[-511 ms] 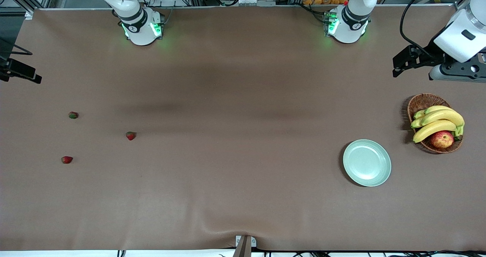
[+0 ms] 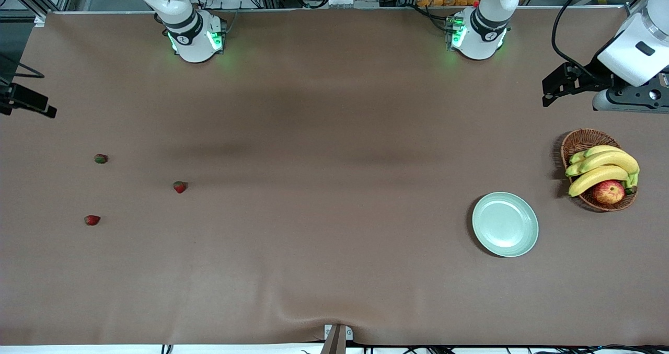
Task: Collect all strawberries into plate
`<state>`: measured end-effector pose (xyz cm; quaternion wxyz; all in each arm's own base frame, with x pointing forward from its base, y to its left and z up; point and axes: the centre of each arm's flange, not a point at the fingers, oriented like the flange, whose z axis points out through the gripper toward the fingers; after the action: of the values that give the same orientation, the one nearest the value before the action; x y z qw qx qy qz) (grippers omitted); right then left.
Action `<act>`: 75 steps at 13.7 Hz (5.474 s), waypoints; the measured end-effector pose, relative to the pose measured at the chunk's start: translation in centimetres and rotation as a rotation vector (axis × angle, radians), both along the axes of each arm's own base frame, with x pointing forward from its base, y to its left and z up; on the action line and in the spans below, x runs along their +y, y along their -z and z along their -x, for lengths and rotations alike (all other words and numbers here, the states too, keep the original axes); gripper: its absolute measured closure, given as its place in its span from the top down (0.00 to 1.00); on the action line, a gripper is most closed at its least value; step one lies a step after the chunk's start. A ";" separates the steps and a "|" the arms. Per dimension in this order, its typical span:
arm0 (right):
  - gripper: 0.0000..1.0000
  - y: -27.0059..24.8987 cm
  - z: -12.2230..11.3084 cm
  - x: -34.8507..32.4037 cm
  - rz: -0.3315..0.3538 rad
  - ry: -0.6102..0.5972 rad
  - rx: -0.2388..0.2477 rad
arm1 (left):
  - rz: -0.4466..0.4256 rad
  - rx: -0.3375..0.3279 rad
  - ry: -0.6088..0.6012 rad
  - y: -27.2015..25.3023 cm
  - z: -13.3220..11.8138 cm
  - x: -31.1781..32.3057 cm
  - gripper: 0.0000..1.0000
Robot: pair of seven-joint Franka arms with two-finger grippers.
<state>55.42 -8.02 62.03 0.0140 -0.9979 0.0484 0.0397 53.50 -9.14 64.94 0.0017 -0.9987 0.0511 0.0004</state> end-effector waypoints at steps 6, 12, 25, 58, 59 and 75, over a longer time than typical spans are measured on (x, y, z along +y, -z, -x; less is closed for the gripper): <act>1.00 12.8 -5.2 -5.6 0.034 -0.006 -0.017 | -0.001 0.002 -0.001 0.1 -0.1 0.1 1.00; 1.00 25.5 -3.9 -14.0 0.025 -0.205 0.005 | -0.001 0.001 -0.001 0.1 -0.1 0.1 1.00; 1.00 40.9 2.6 -18.0 0.009 -0.281 0.146 | -0.001 0.001 0.000 0.1 -0.1 0.0 1.00; 0.33 39.8 0.0 -16.0 0.046 -0.341 0.141 | -0.001 0.004 -0.003 0.2 -0.2 0.1 1.00; 0.33 37.5 -1.8 -14.1 0.063 -0.345 0.126 | -0.001 0.004 -0.003 0.2 -0.2 0.1 1.00; 0.33 31.0 -0.2 39.8 -0.187 -0.063 0.022 | -0.001 0.004 -0.004 0.2 -0.2 0.2 1.00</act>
<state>55.59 31.75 31.01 0.1054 -0.9928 0.0134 0.0556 53.69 -8.91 64.73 0.0023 -0.9988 0.0491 0.0022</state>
